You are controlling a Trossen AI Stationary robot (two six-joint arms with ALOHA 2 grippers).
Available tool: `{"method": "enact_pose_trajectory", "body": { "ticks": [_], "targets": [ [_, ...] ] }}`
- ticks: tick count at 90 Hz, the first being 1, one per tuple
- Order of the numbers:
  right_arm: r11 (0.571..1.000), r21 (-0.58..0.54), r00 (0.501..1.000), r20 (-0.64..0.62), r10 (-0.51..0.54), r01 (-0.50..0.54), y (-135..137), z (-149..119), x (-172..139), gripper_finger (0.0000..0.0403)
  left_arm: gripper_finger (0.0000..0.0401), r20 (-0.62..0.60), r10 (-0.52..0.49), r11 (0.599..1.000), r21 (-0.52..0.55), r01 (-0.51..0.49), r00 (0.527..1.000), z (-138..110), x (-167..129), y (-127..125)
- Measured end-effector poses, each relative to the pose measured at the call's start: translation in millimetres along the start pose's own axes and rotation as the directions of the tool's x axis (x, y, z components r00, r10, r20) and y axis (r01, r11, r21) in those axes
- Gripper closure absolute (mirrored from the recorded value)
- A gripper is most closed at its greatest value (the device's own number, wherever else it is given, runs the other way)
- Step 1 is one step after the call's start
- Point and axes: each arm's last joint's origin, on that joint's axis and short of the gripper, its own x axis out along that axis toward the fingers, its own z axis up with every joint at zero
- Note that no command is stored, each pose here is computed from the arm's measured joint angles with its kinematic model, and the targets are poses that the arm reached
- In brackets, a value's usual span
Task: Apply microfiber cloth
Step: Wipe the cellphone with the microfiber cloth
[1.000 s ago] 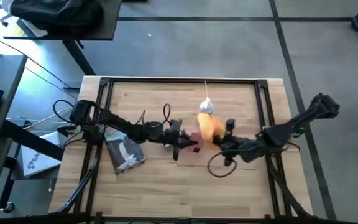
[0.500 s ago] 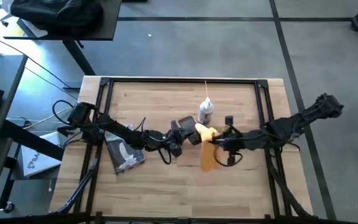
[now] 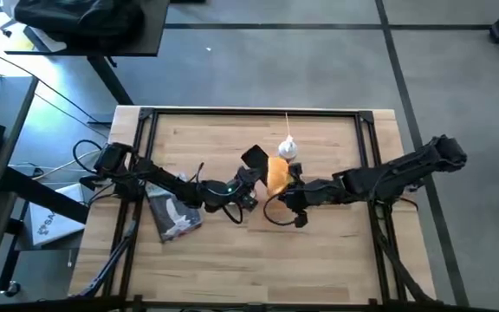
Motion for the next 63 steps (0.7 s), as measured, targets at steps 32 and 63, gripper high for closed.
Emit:
{"method": "enact_pose_trajectory", "body": {
  "ticks": [32, 63],
  "targets": [
    [0.997, 0.028, 0.989, 0.131, 0.065, -0.069, -6, 10, -4, 0.0403, 0.0394, 0.015, -0.002, 1.000, -0.006, 0.002, 1.000, 4, -4, 0],
    [0.995, 0.094, 0.997, 0.069, -0.032, 0.026, -9, 5, 20, 0.0403, 0.0394, 0.054, -0.017, 1.000, 0.000, 0.017, 0.998, 11, -11, -3]
  ]
}}
